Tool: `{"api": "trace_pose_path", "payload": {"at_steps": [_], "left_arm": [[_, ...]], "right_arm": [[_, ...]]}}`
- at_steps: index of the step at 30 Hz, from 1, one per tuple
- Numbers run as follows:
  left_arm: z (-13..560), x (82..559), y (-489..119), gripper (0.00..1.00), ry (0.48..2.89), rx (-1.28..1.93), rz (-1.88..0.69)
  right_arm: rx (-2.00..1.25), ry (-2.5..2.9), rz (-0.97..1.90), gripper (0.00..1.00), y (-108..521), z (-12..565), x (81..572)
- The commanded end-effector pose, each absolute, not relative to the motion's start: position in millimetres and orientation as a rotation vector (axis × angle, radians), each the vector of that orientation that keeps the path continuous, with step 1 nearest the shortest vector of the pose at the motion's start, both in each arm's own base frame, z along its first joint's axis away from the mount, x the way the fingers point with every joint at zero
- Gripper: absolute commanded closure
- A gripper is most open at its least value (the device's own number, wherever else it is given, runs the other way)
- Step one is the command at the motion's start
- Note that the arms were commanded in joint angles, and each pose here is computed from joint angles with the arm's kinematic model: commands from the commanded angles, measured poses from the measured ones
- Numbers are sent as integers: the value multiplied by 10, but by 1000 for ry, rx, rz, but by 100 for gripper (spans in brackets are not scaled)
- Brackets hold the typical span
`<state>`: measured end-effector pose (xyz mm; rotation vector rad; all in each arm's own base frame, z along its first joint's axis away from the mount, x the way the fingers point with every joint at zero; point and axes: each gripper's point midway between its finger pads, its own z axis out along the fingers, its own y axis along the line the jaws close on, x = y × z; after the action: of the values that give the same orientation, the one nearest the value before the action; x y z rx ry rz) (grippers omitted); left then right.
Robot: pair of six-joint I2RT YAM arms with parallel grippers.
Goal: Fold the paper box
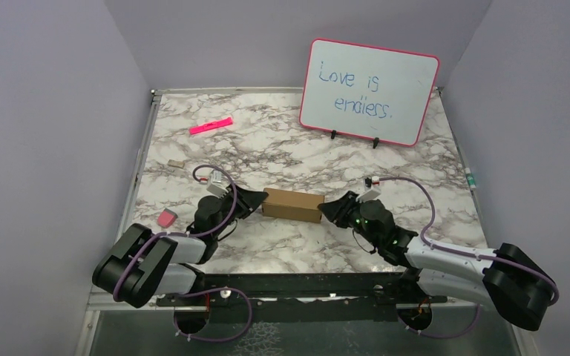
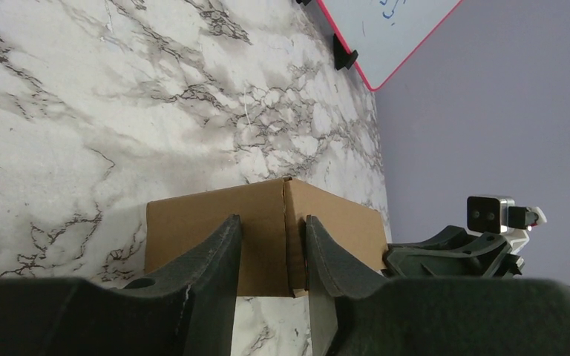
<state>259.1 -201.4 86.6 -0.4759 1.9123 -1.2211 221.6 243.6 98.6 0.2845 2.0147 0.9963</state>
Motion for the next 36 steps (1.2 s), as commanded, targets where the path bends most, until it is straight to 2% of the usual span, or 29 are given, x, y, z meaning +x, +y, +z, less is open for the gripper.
{"api": "trace_pose_path", "payload": {"at_steps": [1, 11, 15, 21, 26, 31, 36], "left_arm": [[302, 1962, -2137, 80, 2257, -445, -1289], [446, 2004, -2142, 66, 2225, -387, -1309], [592, 2118, -2128, 57, 2199, -345, -1279], [742, 2218, -2051, 48, 2182, -300, -1195], [783, 2198, -1974, 46, 2180, -301, -1172], [800, 2182, -1899, 47, 2181, -299, -1134], [798, 2141, -1886, 47, 2190, -287, -1132]], "right_arm": [[151, 2147, 1025, 72, 2554, 833, 1973], [152, 2080, 1018, 67, 2429, 1087, 2064], [134, 2074, 1050, 64, 2447, 1164, 2066], [133, 2033, 1051, 56, 2402, 1350, 2103], [148, 2027, 1022, 57, 2319, 1363, 2116], [170, 2041, 994, 65, 2252, 1252, 2129], [173, 2067, 958, 66, 2215, 1125, 2155]]}}
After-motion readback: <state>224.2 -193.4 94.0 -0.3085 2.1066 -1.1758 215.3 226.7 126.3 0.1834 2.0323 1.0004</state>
